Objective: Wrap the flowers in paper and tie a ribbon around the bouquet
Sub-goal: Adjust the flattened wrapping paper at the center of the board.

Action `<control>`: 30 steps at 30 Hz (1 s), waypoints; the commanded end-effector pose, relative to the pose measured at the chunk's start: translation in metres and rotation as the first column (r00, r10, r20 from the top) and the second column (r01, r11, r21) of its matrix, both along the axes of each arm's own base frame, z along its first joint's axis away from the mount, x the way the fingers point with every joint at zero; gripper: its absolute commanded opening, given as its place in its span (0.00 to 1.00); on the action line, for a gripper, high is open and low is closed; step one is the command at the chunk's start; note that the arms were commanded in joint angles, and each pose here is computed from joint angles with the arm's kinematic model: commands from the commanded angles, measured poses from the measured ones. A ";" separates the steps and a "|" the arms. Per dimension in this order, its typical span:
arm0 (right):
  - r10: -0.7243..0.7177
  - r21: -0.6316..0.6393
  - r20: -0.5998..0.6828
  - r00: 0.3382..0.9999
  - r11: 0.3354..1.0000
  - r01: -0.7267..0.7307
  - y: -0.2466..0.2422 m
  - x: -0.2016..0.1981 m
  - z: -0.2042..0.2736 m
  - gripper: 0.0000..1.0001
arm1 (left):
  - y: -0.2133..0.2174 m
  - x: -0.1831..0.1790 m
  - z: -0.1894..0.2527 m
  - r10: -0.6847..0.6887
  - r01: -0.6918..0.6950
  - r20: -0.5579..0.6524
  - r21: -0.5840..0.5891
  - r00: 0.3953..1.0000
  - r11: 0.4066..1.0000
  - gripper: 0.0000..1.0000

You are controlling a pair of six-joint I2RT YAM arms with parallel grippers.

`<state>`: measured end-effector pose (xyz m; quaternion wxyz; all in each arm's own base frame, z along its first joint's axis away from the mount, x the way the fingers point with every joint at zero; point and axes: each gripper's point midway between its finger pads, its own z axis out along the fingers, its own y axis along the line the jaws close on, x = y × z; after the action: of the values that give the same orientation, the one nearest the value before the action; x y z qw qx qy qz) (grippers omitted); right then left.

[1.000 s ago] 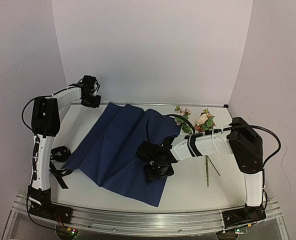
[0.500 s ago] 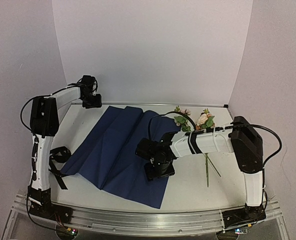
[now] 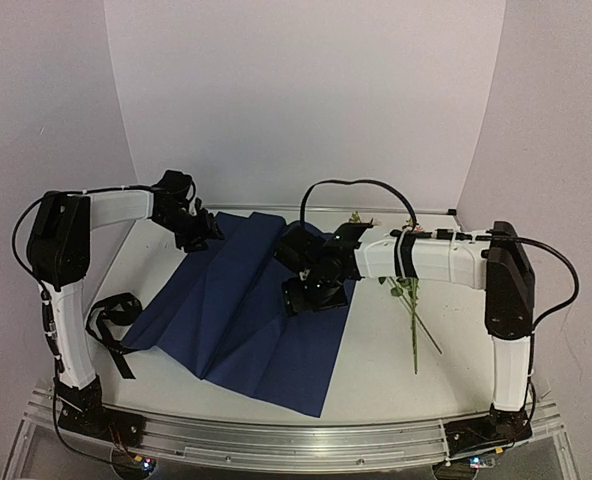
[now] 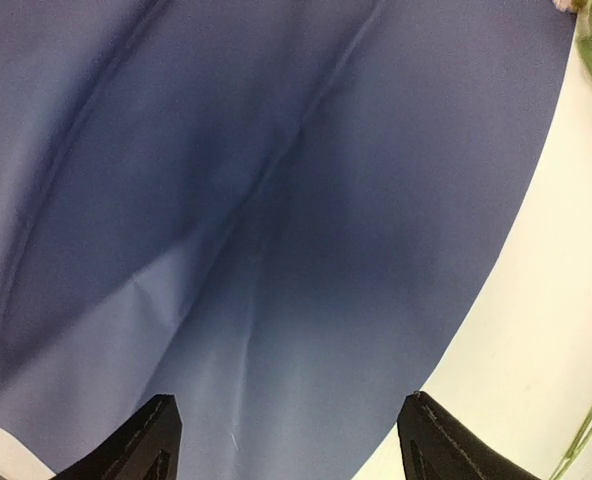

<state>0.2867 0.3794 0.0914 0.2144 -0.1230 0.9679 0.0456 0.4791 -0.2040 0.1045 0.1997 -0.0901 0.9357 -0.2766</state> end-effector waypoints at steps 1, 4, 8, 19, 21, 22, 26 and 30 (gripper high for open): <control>-0.020 0.013 0.086 0.996 1.000 0.019 -0.003 0.040 0.024 0.77 | -0.029 -0.017 0.013 0.001 -0.002 -0.011 -0.114 1.000 0.993 0.56; -0.027 0.030 0.103 0.994 0.999 0.024 0.001 0.065 0.019 0.77 | -0.032 -0.026 -0.006 0.011 -0.017 -0.053 -0.115 0.999 0.993 0.53; -0.010 0.022 0.130 0.992 1.000 0.007 0.015 0.091 0.011 0.78 | -0.035 -0.028 -0.026 0.005 -0.016 -0.088 -0.123 0.996 0.992 0.48; -0.026 -0.043 0.068 0.997 0.999 0.029 0.008 0.108 -0.045 0.82 | -0.018 -0.014 -0.096 0.038 -0.034 -0.174 0.026 0.984 0.999 0.43; -0.045 -0.064 0.051 0.998 0.997 0.048 0.000 0.103 -0.056 0.85 | -0.014 -0.011 -0.104 0.044 -0.036 -0.179 0.044 0.983 0.998 0.43; -0.054 -0.073 0.044 0.998 0.996 0.057 -0.004 0.100 -0.059 0.86 | -0.012 -0.009 -0.106 0.047 -0.038 -0.177 0.054 0.983 0.998 0.42; -0.082 -0.109 0.030 0.996 0.990 0.085 -0.018 0.088 -0.069 0.87 | -0.009 -0.004 -0.112 0.047 -0.034 -0.176 0.074 0.983 0.997 0.42; -0.116 -0.129 -0.031 0.993 0.985 0.111 -0.031 0.066 -0.082 0.85 | -0.003 0.003 -0.111 0.047 -0.033 -0.166 0.086 0.985 0.996 0.42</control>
<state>0.3734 0.3670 0.0112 0.2106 -0.0966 0.9728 -0.0046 0.4850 -0.2304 0.0272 0.1493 -0.1148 0.9418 -0.2783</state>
